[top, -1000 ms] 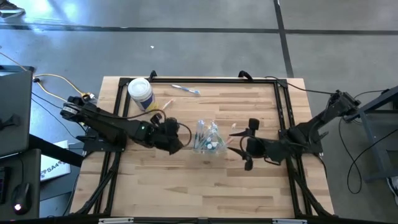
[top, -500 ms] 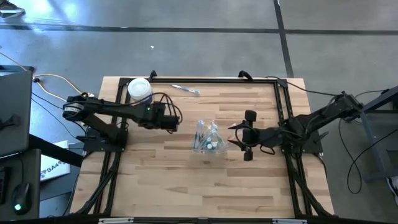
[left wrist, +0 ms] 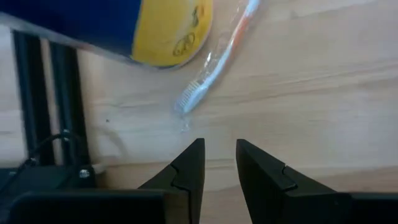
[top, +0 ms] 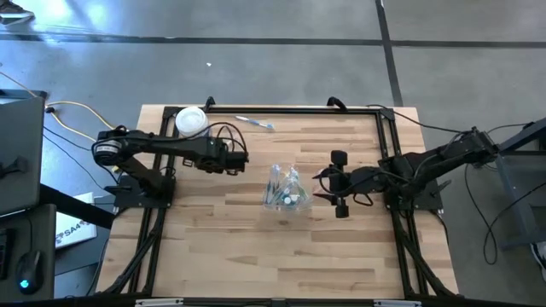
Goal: Pick & Place toothbrushing station
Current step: Put the orange toothbrush into the transparent organizer
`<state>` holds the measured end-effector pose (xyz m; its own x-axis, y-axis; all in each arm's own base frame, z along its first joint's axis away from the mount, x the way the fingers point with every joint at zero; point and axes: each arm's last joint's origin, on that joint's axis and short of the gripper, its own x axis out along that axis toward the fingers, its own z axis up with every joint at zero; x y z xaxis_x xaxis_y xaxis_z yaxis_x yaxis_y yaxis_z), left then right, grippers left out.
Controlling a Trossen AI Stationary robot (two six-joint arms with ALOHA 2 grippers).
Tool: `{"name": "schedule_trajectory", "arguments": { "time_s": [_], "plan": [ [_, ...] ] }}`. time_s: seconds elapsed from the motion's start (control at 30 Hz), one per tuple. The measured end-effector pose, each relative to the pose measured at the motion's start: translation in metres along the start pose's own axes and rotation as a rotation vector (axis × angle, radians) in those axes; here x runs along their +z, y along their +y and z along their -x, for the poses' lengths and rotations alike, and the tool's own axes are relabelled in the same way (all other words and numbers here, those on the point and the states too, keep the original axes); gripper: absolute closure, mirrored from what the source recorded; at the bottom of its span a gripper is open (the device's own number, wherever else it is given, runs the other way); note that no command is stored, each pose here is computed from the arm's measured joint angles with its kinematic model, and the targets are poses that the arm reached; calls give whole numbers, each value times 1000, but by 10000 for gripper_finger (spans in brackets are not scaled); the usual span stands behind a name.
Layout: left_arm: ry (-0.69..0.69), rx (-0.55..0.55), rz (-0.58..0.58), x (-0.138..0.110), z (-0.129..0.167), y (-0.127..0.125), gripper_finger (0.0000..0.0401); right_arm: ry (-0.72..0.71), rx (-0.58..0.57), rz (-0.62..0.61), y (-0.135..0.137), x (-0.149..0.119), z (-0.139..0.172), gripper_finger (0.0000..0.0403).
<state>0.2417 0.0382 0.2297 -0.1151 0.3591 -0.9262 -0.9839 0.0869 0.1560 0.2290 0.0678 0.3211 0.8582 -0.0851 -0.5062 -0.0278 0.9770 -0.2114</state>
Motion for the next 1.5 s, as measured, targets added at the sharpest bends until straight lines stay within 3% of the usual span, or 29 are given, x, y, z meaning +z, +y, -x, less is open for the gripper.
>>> {"name": "schedule_trajectory", "arguments": {
  "time_s": [0.27,0.53,1.13,1.5],
  "plan": [
    [23,48,26,-13,-31,7,311,7,38,-22,1,-1,0,190],
    [4,12,-12,-6,-50,7,311,7,39,-39,1,-1,0,190],
    [3,-16,-113,8,-55,7,310,9,118,-51,4,-1,0,190],
    [-62,28,-147,9,-55,9,310,10,118,-50,4,-1,0,190]
  ]
}}
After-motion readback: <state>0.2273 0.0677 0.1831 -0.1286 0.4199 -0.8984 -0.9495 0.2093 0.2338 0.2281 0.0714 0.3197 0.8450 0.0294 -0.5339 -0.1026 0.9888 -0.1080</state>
